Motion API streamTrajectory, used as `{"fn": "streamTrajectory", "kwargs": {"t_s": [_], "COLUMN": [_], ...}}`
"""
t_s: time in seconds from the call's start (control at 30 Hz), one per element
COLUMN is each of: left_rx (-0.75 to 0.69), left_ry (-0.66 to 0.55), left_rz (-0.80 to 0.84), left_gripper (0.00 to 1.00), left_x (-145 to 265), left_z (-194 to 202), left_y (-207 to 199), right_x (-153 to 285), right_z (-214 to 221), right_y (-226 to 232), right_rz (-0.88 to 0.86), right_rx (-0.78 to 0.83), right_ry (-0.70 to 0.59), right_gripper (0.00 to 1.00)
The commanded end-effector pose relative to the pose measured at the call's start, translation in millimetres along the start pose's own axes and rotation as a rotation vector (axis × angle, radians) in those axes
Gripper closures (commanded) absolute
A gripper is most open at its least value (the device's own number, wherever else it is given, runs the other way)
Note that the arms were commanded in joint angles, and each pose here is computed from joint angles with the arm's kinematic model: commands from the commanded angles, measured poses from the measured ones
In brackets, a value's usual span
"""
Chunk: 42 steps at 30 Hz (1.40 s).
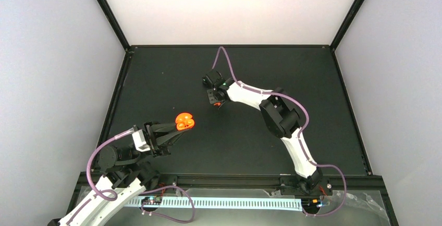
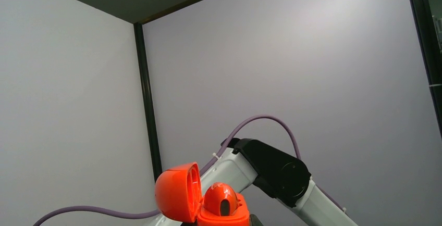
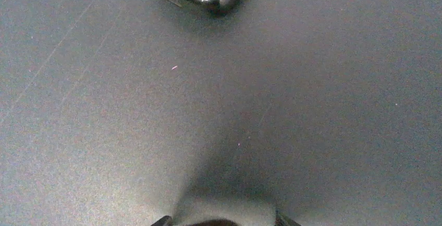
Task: Insert the wireless bluetooth earbuds into the charging case
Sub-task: Pick up the earbud from the center of the board.
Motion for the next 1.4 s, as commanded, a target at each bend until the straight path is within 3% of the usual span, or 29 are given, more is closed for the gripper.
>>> {"fn": "streamTrajectory", "kwargs": {"t_s": [0.0, 0.3, 0.57, 0.8, 1.0, 1.37], "left_rx": [-0.008, -0.005, 0.001, 0.001, 0.003, 0.002], "left_ry": [-0.014, -0.018, -0.022, -0.027, -0.024, -0.02], "left_rz": [0.001, 0.009, 0.021, 0.028, 0.03, 0.028], "left_gripper": [0.98, 0.98, 0.98, 0.99, 0.98, 0.99], "left_x": [2.3, 2.7, 3.0, 3.2, 2.9, 1.9], "left_z": [-5.1, -6.3, -7.3, -8.1, -7.2, -5.8], "left_y": [-1.2, -2.4, -4.4, -5.5, -5.6, -5.0], "right_x": [2.9, 13.8, 30.7, 61.6, 43.0, 7.2], "right_z": [7.5, 29.3, 41.6, 30.6, 8.9, 6.3], "right_y": [-3.7, -23.3, -47.7, -15.7, 1.5, -11.9], "right_rz": [0.061, 0.104, 0.15, -0.08, -0.06, 0.048], "right_rx": [0.072, 0.101, 0.108, 0.077, 0.131, 0.114], "right_ry": [0.006, 0.021, 0.017, -0.027, 0.0, 0.047], "right_gripper": [0.5, 0.58, 0.57, 0.49, 0.5, 0.53]}}
Point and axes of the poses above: each gripper's point midway between its finger pads, its own x axis back along the fingers, its own y axis along the line the jaws close on, z = x × y, the point moved 2 cm from there along x, back along the fingers, and after that the axes turned 12 degrees about -x, right-handed, at the moved point
